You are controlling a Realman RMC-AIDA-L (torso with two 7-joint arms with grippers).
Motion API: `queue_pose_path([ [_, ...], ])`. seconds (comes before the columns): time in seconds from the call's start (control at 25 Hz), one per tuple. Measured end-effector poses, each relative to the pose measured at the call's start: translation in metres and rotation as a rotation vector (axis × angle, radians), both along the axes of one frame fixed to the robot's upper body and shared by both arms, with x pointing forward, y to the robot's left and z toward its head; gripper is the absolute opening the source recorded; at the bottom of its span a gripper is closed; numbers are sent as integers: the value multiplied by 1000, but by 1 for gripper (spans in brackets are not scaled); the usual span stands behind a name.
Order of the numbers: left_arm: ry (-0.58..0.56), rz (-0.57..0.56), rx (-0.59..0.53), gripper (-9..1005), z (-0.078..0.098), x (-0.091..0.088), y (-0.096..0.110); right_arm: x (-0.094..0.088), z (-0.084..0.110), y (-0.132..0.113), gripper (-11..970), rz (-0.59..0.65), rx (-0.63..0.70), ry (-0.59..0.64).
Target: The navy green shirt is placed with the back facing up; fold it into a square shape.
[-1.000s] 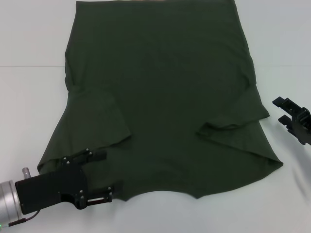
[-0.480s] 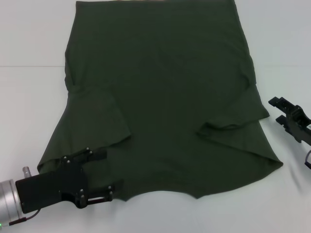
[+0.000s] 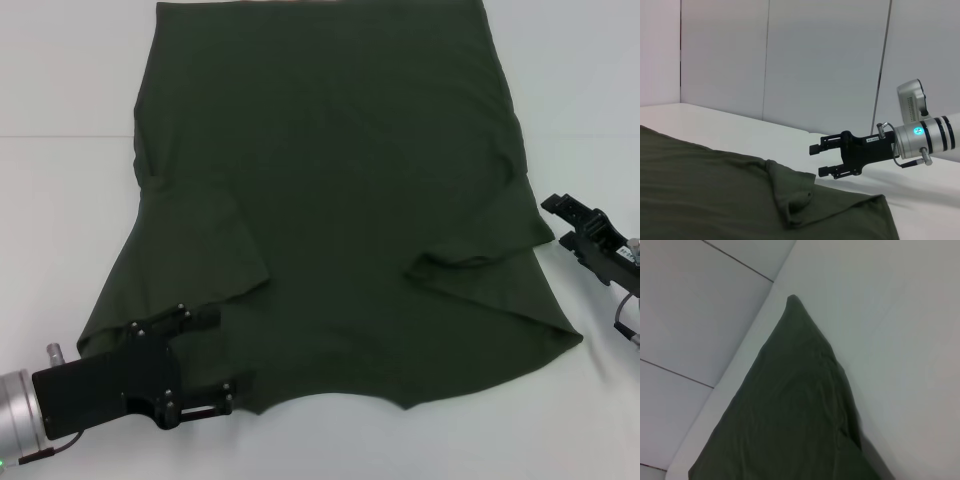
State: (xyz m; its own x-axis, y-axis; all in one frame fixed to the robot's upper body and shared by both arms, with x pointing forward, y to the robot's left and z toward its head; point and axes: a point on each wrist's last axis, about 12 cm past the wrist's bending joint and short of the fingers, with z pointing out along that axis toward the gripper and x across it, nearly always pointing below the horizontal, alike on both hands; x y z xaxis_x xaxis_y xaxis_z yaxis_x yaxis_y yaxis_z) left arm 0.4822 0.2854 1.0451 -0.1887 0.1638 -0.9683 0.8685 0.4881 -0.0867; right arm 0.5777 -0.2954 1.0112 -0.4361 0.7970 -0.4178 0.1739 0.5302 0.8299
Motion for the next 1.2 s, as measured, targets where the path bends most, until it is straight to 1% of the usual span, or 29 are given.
queue_pose_path([
  [0.56,1,-1,-2,889,0,-1,0,12,5,7,753,11,-37,2],
  [0.88,1,0,-3,889,0,-1,0,13,6,9,751,19,-42,-5],
  [1.2,0,13,-24,889,0,-2,0,9,8,11,748,72,-78,-57],
])
